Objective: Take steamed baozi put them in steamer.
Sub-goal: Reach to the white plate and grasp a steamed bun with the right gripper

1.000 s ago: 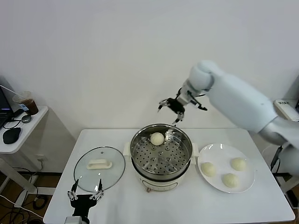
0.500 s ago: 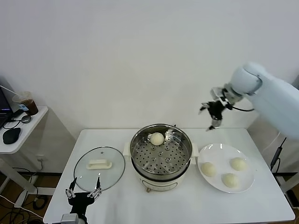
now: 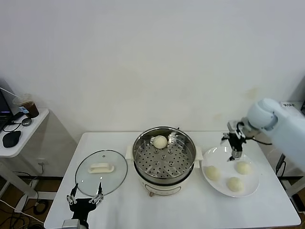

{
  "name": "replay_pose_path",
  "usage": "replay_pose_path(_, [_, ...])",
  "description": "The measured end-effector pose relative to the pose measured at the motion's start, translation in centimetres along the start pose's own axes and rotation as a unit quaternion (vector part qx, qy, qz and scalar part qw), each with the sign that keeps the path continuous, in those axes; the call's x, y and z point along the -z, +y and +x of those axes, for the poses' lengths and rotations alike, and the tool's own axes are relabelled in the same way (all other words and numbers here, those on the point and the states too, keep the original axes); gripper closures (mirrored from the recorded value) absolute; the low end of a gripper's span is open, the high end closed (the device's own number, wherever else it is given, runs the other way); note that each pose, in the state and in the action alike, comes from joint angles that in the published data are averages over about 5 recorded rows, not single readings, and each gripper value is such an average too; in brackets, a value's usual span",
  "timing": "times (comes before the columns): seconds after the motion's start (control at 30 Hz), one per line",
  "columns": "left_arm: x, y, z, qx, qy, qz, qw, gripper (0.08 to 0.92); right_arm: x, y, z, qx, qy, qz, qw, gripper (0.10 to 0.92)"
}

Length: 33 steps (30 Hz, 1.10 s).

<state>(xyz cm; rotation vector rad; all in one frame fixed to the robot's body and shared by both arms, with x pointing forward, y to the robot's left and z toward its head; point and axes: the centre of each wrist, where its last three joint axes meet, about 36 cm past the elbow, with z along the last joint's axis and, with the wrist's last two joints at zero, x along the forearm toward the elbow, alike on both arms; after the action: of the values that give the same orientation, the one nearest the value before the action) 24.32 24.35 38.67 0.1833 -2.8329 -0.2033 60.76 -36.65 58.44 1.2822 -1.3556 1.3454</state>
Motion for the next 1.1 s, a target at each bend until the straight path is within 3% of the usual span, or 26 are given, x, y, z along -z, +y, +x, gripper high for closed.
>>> replay_pose_path(0.47, [-0.8,0.1,-0.2,0.001,0.011,-0.005,1.0,0.177,0.3,1.6,-8.0,0.026,-0.003,-0.014,1.0,0.2])
replay_pose_path(1.1, [-1.2,0.0,-0.5,0.001,0.016,-0.007,1.0,0.177,1.8,1.7,-12.7,0.029,-0.002,-0.014,0.999,0.2])
